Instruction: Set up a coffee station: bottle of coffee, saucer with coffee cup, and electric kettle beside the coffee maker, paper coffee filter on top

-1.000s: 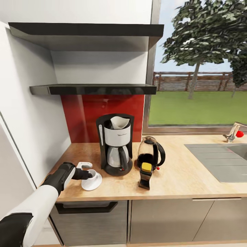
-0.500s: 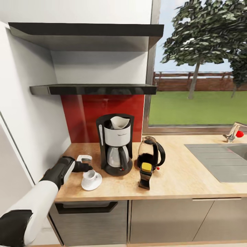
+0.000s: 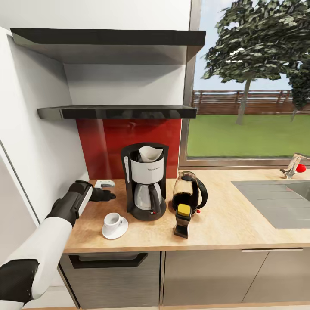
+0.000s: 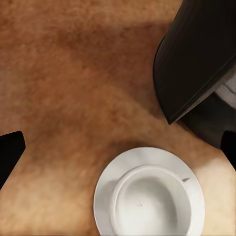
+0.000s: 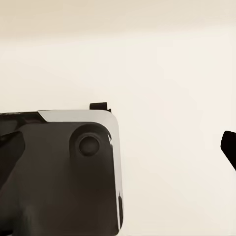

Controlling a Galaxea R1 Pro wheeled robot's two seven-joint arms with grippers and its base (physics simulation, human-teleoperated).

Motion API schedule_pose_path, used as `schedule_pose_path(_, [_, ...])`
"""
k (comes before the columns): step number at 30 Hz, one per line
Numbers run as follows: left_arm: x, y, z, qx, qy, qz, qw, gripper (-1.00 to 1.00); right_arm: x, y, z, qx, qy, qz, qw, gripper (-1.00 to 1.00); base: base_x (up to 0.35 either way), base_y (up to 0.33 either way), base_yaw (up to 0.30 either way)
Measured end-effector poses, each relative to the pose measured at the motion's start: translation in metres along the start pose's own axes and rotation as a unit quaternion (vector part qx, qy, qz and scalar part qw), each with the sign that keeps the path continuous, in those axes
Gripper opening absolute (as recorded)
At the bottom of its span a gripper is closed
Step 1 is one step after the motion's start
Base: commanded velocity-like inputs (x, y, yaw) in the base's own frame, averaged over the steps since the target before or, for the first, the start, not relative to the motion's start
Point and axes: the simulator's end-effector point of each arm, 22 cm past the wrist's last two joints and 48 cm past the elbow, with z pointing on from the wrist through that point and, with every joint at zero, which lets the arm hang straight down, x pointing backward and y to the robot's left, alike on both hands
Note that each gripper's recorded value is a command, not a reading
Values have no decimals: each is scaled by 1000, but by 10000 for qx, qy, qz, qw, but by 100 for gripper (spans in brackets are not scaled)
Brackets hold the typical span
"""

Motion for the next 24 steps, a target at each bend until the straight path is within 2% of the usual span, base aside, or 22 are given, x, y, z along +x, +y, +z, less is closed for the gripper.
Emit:
schedule_pose_path(5, [-2,1,0,7,-86,16,10000,100,0,0,0,-3,-7,4,10000,100,0,0,0])
schedule_pose_path(7, [-13,4,-4,-20,-305,68,9995,100,-1,0,0,-4,-12,4,10000,100,0,0,0])
schedule_pose_path(10, [-52,18,-22,-123,-1091,278,9936,100,-1,0,0,-5,-21,5,10000,100,0,0,0])
schedule_pose_path(14, [-56,32,-31,-186,-1715,483,9838,100,-2,0,0,-3,-30,5,10000,100,0,0,0])
schedule_pose_path(16, [-57,40,-41,-251,-2182,558,9740,100,-2,0,0,-2,-35,4,10000,100,0,0,0])
schedule_pose_path(18, [-59,45,-55,-334,-2710,637,9599,100,-2,0,0,0,-36,6,10000,100,0,0,0])
schedule_pose_path(19, [-58,46,-58,-355,-2846,663,9557,100,-2,0,0,0,-39,7,10000,100,0,0,0])
schedule_pose_path(20, [-56,47,-66,-394,-3098,714,9473,100,-2,0,0,0,-40,6,10000,100,0,0,0])
schedule_pose_path(21, [-52,48,-76,-446,-3464,786,9337,100,-2,0,0,0,-44,5,10000,100,0,0,0])
schedule_pose_path(22, [-41,47,-93,-536,-4024,931,9092,100,-5,0,0,1,-98,6,10000,100,0,0,0])
schedule_pose_path(24, [-23,45,-95,-578,-4166,979,9019,100,-7,1,0,-1,-159,5,9999,100,0,0,0])
